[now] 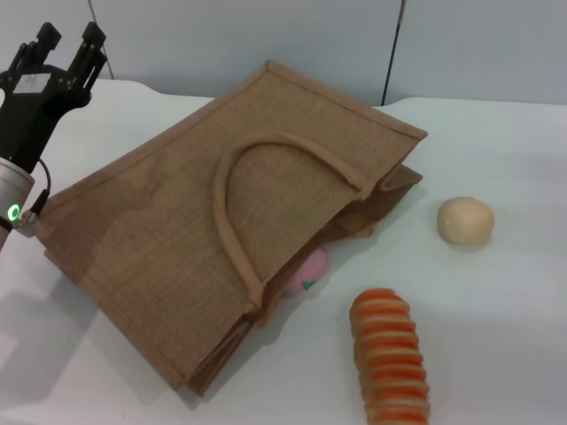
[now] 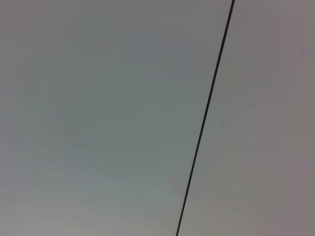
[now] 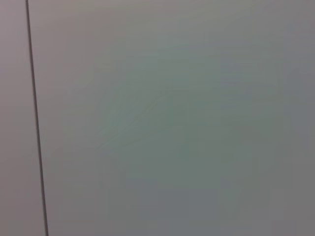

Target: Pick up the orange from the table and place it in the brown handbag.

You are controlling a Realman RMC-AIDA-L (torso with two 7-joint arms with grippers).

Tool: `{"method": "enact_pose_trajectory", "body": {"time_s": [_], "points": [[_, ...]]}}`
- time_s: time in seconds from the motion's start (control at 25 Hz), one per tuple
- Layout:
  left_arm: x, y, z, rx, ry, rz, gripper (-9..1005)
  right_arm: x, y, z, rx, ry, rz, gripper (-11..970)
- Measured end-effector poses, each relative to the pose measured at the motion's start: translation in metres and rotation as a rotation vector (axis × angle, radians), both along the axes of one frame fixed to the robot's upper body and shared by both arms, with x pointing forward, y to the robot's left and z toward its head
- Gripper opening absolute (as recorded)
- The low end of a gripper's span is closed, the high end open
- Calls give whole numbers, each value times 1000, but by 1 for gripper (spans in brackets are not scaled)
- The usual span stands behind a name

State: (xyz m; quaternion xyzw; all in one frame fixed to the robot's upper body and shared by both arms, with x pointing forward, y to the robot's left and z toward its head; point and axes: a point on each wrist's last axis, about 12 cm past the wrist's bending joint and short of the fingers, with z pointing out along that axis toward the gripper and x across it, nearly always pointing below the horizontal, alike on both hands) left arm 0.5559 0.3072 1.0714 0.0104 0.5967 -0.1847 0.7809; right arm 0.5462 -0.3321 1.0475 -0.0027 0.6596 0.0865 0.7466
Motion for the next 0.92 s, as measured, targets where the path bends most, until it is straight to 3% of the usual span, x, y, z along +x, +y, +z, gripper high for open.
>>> {"method": "enact_pose_trajectory", "body": {"time_s": [0.92], "points": [[0, 0, 0, 1, 1, 0, 681, 0, -2, 0, 12, 3, -1, 819]]}}
